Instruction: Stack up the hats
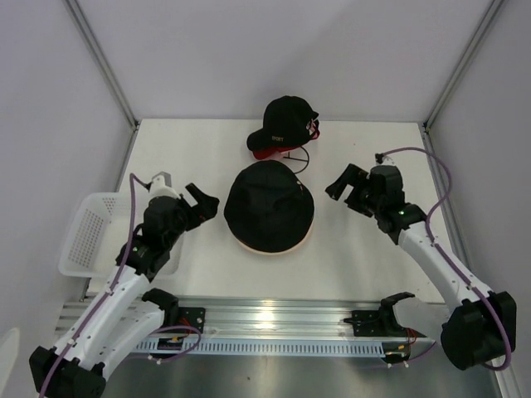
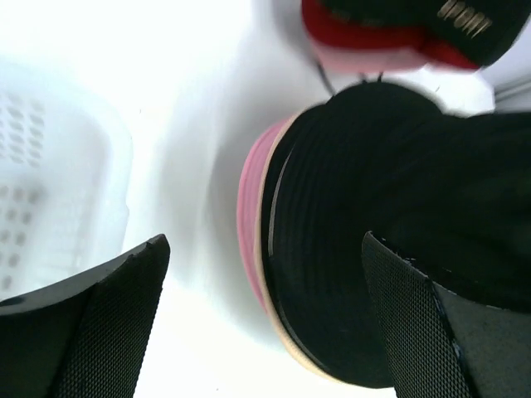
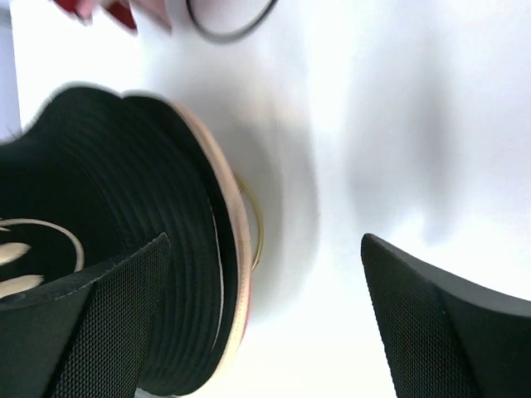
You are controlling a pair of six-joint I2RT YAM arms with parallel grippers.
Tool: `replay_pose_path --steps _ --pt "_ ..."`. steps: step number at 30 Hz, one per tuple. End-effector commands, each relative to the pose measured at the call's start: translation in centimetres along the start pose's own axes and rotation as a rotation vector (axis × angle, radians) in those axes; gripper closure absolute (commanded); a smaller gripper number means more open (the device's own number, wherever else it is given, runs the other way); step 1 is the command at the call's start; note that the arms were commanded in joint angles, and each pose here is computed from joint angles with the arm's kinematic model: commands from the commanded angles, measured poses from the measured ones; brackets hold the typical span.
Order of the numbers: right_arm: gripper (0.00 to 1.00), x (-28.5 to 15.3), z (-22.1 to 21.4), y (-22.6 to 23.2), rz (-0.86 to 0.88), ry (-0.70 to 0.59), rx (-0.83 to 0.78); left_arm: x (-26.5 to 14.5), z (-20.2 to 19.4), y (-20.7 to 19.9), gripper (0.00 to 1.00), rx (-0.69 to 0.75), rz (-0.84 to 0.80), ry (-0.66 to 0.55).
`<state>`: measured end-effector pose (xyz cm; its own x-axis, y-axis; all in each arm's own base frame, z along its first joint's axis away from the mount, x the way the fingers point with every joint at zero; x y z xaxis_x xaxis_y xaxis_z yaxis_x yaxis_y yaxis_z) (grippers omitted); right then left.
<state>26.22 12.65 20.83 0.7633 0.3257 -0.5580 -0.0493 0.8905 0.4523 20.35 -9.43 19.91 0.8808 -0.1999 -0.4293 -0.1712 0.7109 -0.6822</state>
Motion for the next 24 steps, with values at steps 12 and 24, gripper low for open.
replay_pose_path --steps 12,24 --pt "0.01 -6.6 8.0 -0.2 -0.029 -0.233 -0.103 -3.7 11.2 -6.4 0.01 0.11 -0.133 -0.151" --pt "0.01 -7.9 8.1 -0.4 -0.047 -0.3 -0.103 -2.8 12.4 -7.0 0.0 0.154 -0.146 -0.177"
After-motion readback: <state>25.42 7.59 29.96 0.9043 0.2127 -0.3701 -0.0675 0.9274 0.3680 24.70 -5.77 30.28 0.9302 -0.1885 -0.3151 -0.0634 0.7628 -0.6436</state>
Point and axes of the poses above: each gripper's point midway between its finger pads, its own x axis out along the fingers, its own y axis along the line the jaws close on, z = x × y, the point moved 7 cm from there along -x, back along the fingers, and after that the axes turned 10 degrees about -x, right-handed, at the moved point
